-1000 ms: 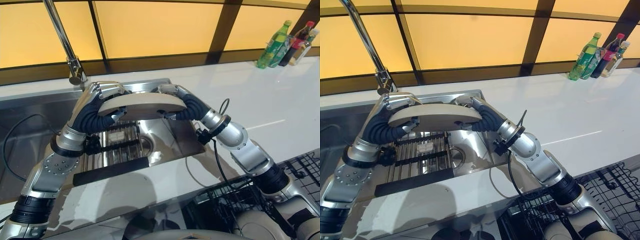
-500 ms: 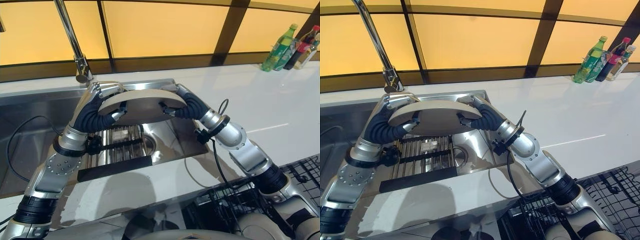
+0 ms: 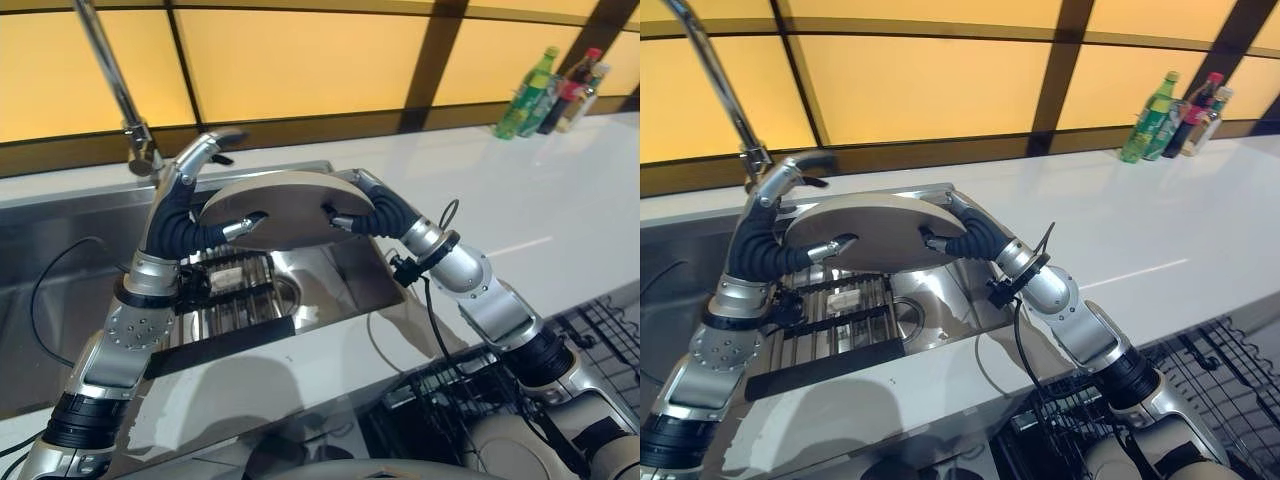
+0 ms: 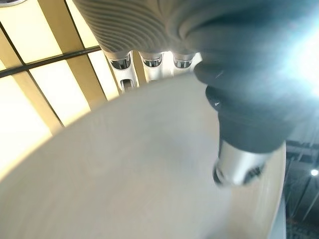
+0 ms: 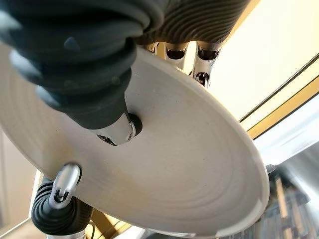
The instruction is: Pick up plates and place into dishwasher.
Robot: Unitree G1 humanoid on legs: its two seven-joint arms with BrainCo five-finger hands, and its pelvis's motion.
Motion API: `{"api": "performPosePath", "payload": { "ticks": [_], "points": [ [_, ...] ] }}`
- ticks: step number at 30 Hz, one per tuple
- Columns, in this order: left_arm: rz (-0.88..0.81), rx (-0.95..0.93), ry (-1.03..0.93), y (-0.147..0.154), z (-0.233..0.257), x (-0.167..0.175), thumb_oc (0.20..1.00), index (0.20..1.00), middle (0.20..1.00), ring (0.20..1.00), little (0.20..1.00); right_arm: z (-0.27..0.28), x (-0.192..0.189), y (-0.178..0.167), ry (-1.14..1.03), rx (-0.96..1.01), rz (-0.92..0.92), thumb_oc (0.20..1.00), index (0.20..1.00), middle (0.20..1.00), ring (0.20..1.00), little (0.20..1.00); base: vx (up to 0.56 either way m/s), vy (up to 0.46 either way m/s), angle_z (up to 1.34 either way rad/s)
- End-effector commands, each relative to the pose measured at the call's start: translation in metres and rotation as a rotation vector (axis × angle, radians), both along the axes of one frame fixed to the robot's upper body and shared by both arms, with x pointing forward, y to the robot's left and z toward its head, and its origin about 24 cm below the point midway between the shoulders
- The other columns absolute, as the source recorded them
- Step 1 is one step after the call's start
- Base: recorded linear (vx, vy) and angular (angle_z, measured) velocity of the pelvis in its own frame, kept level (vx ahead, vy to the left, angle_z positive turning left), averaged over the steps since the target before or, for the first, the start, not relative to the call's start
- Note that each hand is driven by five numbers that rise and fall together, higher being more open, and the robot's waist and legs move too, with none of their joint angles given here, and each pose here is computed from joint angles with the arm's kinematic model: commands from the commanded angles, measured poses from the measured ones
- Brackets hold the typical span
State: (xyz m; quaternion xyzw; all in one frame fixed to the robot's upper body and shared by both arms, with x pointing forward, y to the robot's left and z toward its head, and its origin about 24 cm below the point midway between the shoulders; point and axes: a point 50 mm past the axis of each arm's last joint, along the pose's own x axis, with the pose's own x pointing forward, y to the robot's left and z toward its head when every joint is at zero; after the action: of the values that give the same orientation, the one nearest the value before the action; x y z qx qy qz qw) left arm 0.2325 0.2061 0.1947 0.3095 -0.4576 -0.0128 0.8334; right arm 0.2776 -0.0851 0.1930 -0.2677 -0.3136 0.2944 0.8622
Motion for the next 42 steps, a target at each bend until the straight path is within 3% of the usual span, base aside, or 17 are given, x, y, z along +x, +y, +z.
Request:
{"api": "performPosePath", "payload": {
  "ticks": [1,8,12,27,42],
  "points": [
    [0.078,-0.082,-0.060,0.011,0.011,0.008,1.000,1.000,1.000,1.000,1.000,0.019,-0.002,-0.017,-0.105,0.066,-0.057,0.200,0.200,0.200,0.200,0.200,-0.01,-0.017,-0.25],
    [0.173,-0.110,-0.071,0.024,0.011,0.011,1.000,1.000,1.000,1.000,1.000,0.017,-0.001,-0.043,-0.126,0.036,-0.172,0.200,0.200,0.200,0.200,0.200,0.00,-0.016,-0.17],
    [0.266,-0.145,-0.100,0.038,0.011,0.009,1.000,1.000,1.000,1.000,1.000,0.007,0.003,-0.068,-0.139,-0.017,-0.327,0.200,0.200,0.200,0.200,0.200,0.00,-0.027,-0.14],
    [0.686,-0.238,0.001,0.118,-0.015,-0.019,1.000,1.000,1.000,1.000,1.000,-0.040,-0.018,-0.173,-0.031,-0.071,-0.831,0.200,0.200,0.200,0.200,0.200,0.04,-0.058,-0.30],
    [0.692,-0.225,0.086,0.120,-0.025,-0.017,1.000,1.000,1.000,1.000,1.000,-0.070,-0.019,-0.215,-0.015,-0.224,-1.126,0.200,0.200,0.200,0.200,0.200,0.03,-0.056,-0.05]
  ]
}}
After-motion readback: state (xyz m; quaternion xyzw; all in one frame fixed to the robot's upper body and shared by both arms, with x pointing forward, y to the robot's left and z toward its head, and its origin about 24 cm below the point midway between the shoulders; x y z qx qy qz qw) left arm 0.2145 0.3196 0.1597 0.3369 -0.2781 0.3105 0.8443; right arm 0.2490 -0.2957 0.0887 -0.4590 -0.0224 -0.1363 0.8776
